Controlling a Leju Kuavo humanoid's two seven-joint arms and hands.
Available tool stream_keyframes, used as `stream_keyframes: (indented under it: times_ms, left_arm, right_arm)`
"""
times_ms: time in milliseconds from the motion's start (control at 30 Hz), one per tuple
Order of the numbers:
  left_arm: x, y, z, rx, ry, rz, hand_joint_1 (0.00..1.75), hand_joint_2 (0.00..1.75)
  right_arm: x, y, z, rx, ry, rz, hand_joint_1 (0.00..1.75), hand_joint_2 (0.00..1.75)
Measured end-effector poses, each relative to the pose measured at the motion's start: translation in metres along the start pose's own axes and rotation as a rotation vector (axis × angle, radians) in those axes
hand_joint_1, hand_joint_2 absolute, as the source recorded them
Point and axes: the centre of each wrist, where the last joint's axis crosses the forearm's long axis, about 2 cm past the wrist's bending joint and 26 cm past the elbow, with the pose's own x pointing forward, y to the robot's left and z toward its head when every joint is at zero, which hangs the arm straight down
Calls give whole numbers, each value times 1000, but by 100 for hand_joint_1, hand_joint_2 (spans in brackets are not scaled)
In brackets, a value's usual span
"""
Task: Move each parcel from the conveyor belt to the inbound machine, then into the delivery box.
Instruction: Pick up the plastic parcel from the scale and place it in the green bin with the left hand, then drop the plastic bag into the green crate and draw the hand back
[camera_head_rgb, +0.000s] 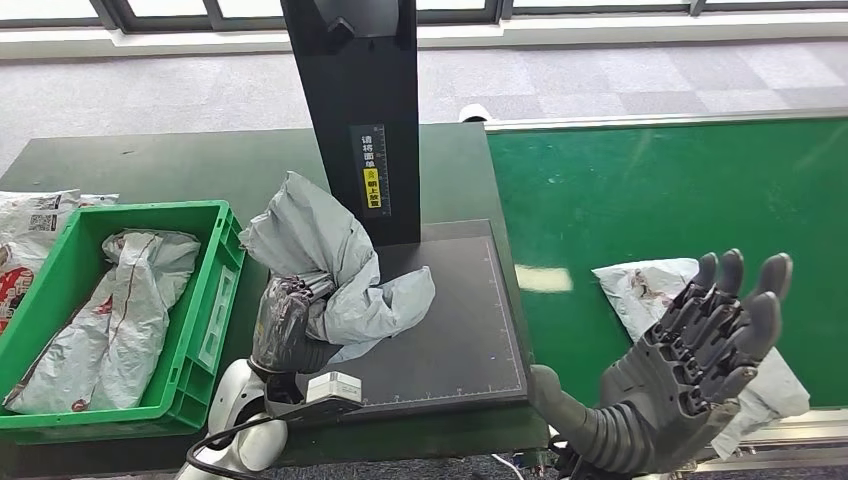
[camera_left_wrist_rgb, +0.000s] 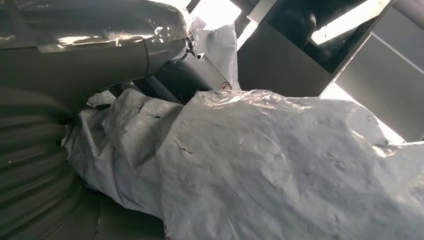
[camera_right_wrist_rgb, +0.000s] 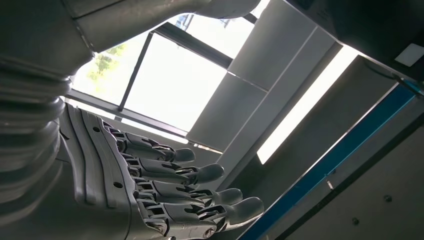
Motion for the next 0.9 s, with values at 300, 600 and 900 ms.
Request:
stream_keyframes:
  times_ms: [300, 600, 900]
  left_arm:
    - [-26, 46, -13, 265, 12, -104, 175, 175]
    - [-103, 120, 3, 548, 287, -258, 175, 175]
    - [-151, 136, 43, 516, 549, -347, 175, 175]
  right_arm:
    - [1, 0, -3, -14, -4, -1, 0, 175]
    - [-4, 8, -3, -16, 12, -28, 0, 175]
    - [-5, 12, 0, 5, 15, -27, 0, 175]
